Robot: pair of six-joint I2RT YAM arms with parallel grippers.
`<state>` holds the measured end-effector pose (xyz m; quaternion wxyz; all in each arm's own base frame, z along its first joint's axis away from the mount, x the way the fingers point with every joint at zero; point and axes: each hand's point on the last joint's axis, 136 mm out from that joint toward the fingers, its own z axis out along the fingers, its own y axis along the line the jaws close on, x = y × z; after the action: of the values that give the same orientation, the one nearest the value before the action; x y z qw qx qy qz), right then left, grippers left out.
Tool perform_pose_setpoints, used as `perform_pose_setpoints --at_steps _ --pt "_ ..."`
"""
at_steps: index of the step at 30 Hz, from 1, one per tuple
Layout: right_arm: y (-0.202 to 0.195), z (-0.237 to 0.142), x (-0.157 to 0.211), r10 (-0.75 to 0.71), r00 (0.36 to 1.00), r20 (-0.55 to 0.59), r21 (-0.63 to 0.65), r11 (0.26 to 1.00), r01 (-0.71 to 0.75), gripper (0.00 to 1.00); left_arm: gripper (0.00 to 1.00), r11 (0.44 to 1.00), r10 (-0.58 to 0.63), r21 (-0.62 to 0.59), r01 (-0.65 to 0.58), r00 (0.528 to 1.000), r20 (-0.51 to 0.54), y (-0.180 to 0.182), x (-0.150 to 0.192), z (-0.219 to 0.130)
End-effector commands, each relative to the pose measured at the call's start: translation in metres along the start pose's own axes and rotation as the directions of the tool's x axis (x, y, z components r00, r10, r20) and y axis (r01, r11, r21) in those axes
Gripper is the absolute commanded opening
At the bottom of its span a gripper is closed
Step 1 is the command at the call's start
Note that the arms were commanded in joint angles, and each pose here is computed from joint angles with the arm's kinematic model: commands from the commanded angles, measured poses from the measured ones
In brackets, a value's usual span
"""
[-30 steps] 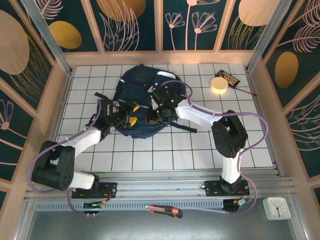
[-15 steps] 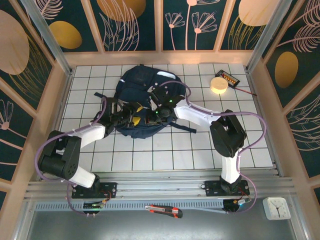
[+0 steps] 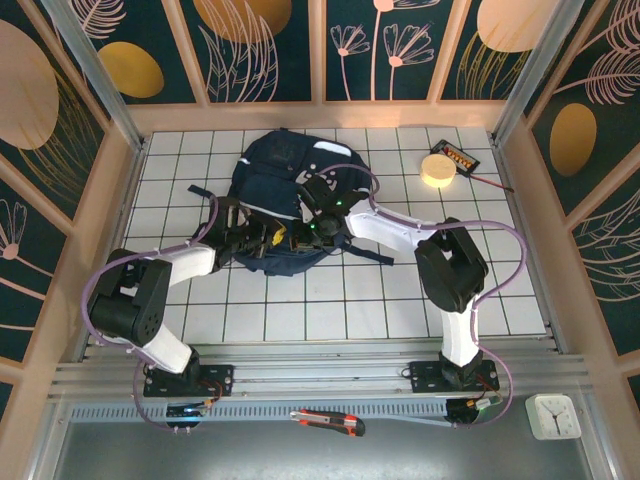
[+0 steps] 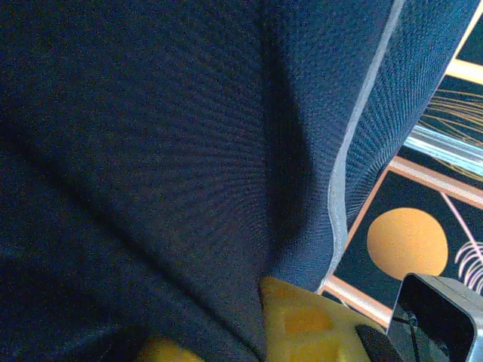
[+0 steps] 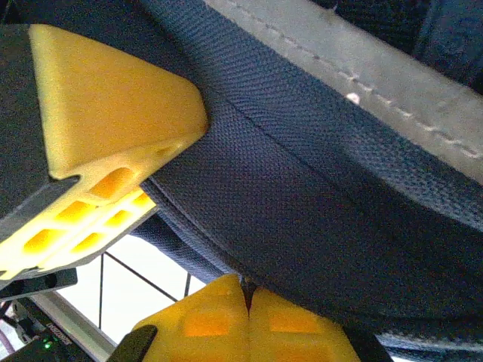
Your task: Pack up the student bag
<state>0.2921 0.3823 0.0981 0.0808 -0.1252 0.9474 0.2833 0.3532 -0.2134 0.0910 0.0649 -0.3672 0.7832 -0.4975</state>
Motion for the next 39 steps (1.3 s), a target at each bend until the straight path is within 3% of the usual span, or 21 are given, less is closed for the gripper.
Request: perform_pose_setpoints --at_steps 1,9,17,22,39 --pt "0.02 -0.003 -0.004 -0.051 0.999 0.011 -0.04 0.998 0.051 0.0 0.0 1.0 -0.004 0.014 0.004 1.0 -0.027 0.001 0.008 0.001" --pt "0.013 -0.007 -0.002 -0.075 0.997 0.012 -0.013 0.997 0.075 0.0 0.0 0.999 0.039 -0.021 -0.039 0.999 0.008 0.011 0.009 -0.009" --pt "0.003 -0.014 0.001 -0.09 0.996 0.019 0.001 0.996 0.09 0.0 0.0 0.979 0.185 -0.104 -0.178 0.981 0.063 -0.002 0.001 -0.02" --pt "-0.005 -0.022 0.004 -0.085 0.996 0.029 0.012 0.996 0.085 0.0 0.0 0.976 0.203 -0.1 -0.195 0.976 0.079 -0.006 0.0 -0.023" --pt "-0.031 -0.044 0.011 -0.052 0.997 0.065 0.041 0.998 0.049 0.0 0.0 0.934 0.33 -0.165 -0.317 0.942 0.063 -0.019 -0.004 -0.025"
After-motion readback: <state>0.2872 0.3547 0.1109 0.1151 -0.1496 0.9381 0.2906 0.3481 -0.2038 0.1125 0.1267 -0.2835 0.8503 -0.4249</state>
